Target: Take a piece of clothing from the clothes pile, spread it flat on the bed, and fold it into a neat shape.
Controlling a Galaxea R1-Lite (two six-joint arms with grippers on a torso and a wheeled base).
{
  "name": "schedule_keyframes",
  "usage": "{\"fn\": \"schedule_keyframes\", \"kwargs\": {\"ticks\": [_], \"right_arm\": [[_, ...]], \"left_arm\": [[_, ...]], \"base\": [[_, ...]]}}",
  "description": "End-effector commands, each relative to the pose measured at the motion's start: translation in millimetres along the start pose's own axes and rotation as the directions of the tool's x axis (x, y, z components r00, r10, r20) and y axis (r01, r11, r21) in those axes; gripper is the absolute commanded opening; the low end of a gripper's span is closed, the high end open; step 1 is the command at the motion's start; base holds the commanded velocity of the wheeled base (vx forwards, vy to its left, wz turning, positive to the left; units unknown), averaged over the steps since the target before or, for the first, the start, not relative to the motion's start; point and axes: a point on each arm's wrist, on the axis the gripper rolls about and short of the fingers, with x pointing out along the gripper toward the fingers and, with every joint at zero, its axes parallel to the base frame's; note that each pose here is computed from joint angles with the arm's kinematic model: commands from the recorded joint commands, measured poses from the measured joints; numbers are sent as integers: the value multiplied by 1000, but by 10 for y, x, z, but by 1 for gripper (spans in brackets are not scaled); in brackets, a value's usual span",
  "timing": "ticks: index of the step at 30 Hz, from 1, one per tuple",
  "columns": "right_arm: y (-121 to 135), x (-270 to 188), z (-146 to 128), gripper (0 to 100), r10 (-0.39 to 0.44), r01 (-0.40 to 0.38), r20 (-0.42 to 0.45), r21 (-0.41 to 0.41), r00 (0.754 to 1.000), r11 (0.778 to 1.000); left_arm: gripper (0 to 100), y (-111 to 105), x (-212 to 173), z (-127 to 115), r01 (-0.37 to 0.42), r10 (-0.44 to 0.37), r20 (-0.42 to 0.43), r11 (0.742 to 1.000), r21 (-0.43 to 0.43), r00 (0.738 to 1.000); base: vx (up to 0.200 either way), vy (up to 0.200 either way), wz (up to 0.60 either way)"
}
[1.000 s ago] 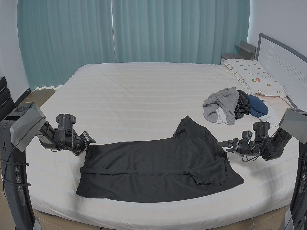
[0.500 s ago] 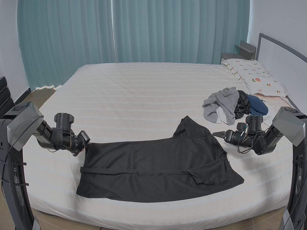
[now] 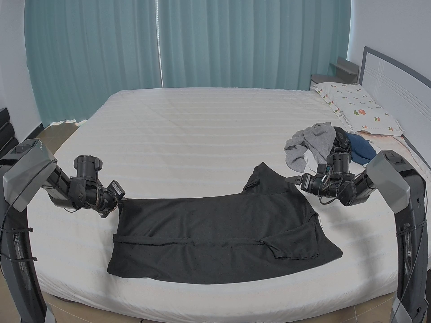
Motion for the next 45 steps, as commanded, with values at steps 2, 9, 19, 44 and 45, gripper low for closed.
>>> {"fn": "schedule_keyframes", "kwargs": {"ticks": [2,9,19,44,45], "right_arm": [[0,258,-83,100,2,-2,-18,12,1000,1000],[12,336,-44,100,6,-6,-10,14,1000,1000],[-16,360,-62,0,2,-2,-8,33,1000,999],[-37,-118,294,0,-1,-10,88,126,996,992],[-26,-135,301,0,3,-15,97,131,995,991]], "left_arm": [[0,14,-13,-23,-7,7,-3,1000,-2,1000],[0,17,-8,-26,-7,7,-6,1000,-4,1000],[0,14,-8,-22,-7,7,-3,1000,-4,1000],[0,-110,-234,130,35,-36,58,999,8,998],[0,-104,-248,147,35,-36,64,999,4,997]], "base": [[0,0,0],[0,0,0],[0,0,0],[0,0,0],[0,0,0]]}}
